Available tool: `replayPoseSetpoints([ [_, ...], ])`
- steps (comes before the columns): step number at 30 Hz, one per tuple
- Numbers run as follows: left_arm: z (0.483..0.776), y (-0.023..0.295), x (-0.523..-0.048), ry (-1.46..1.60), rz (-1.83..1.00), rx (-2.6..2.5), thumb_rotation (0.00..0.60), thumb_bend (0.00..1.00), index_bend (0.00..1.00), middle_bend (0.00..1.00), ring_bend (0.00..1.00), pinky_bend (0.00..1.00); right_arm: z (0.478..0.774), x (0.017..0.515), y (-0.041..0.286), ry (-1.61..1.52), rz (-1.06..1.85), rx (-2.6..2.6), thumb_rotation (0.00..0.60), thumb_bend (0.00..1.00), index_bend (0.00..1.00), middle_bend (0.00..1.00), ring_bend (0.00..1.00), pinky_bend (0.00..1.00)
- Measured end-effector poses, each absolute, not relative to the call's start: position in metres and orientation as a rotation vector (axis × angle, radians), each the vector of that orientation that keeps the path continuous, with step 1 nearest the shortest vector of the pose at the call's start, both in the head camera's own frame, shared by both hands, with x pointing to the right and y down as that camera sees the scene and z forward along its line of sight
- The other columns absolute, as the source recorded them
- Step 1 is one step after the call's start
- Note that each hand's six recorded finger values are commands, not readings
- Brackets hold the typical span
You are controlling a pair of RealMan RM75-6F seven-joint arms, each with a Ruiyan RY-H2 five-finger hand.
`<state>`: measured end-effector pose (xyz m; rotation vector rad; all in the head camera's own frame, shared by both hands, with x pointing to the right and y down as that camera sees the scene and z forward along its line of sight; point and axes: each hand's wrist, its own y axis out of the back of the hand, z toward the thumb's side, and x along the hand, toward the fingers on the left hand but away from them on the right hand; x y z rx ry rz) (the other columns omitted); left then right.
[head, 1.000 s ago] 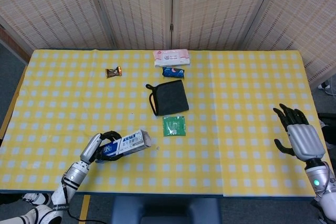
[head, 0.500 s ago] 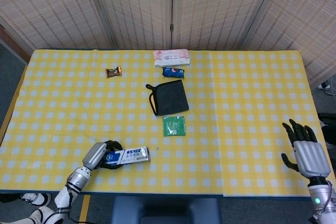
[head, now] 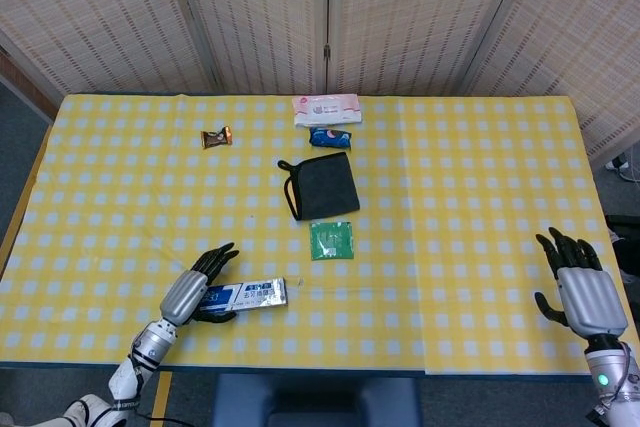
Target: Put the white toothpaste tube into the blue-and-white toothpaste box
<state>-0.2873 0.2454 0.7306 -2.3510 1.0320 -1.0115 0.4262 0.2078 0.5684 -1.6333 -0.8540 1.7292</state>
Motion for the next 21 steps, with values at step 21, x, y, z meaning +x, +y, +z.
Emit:
replayPoseSetpoints([
  [21, 0.589, 0.260, -0.433, 0.982, -1.337, -1.623, 0.600, 0.13, 0.07, 0.00, 0.00, 0.00, 0.562, 0.416, 0.212, -0.822, 1.659, -1.472, 0.600, 0.40, 0.00, 0.00, 0.00, 0.00],
])
